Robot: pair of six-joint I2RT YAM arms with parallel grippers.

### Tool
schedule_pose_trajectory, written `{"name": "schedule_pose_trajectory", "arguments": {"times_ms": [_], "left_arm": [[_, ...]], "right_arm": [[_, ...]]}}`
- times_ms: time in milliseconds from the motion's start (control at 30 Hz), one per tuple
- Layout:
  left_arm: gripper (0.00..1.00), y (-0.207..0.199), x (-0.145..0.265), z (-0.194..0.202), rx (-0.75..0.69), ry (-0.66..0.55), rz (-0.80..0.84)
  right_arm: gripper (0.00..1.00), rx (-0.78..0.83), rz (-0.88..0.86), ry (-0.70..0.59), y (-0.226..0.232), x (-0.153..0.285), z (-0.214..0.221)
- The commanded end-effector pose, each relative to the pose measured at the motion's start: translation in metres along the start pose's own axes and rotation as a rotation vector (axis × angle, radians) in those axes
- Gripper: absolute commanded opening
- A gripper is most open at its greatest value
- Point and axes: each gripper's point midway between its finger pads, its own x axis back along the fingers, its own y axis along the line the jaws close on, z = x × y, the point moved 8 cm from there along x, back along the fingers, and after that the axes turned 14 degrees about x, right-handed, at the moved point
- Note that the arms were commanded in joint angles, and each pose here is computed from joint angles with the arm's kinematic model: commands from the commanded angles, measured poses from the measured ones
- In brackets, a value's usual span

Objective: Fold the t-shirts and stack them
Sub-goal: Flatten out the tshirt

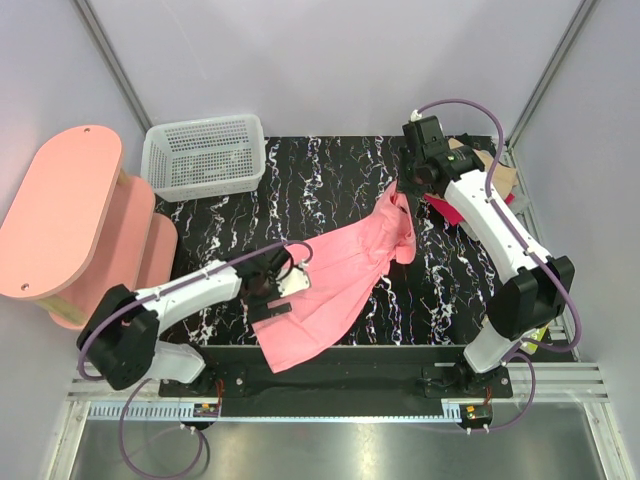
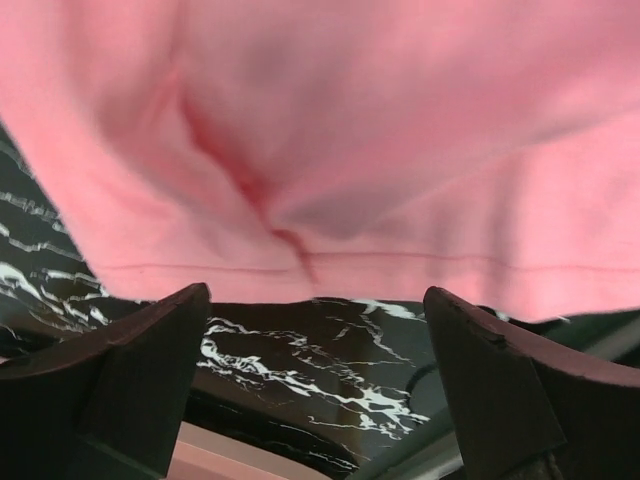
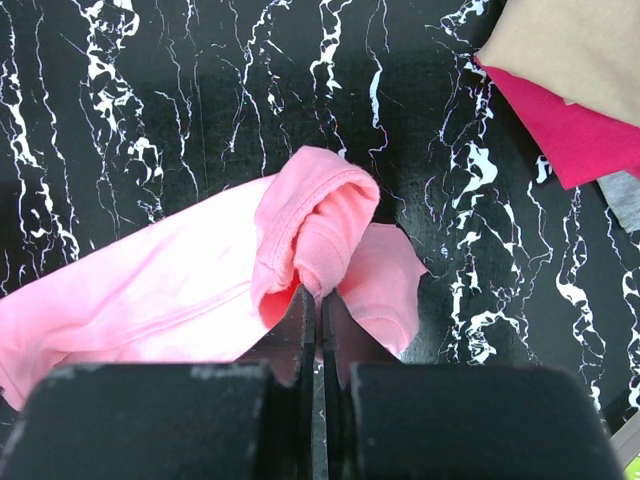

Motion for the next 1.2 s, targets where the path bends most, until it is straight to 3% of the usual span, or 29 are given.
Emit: {"name": "schedule_pose_trajectory", "arguments": {"times_ms": [0, 367, 500, 667, 933, 1167], "left_arm": [[0.94, 0.031, 0.002, -0.020, 0.103, -0.092, -0.070], [0.90, 0.031, -0.011, -0.017, 0.146, -0.068, -0.053], [0.81, 0.028, -0.010, -0.009, 0.142, -0.057, -0.051], [0.63, 0.023, -0.015, 0.005, 0.134, -0.024, -0.042], [0.58, 0.022, -0.018, 0.008, 0.140, -0.019, -0.031], [0.45, 0.026, -0.027, 0.002, 0.136, 0.001, -0.024]], "right_arm": [[0.00, -0.023, -0.012, -0.032, -0.002, 0.002, -0.002], [0.00, -0.024, -0.004, -0.040, -0.003, 0.003, -0.001], [0.00, -0.028, -0.006, -0.036, -0.003, 0.002, -0.001], [0.00, -0.030, -0.005, -0.033, -0.003, 0.001, 0.000], [0.00, -0.035, -0.015, -0.035, -0.002, 0.003, -0.001], [0.00, -0.037, -0.021, -0.031, -0.002, 0.003, 0.001]]}}
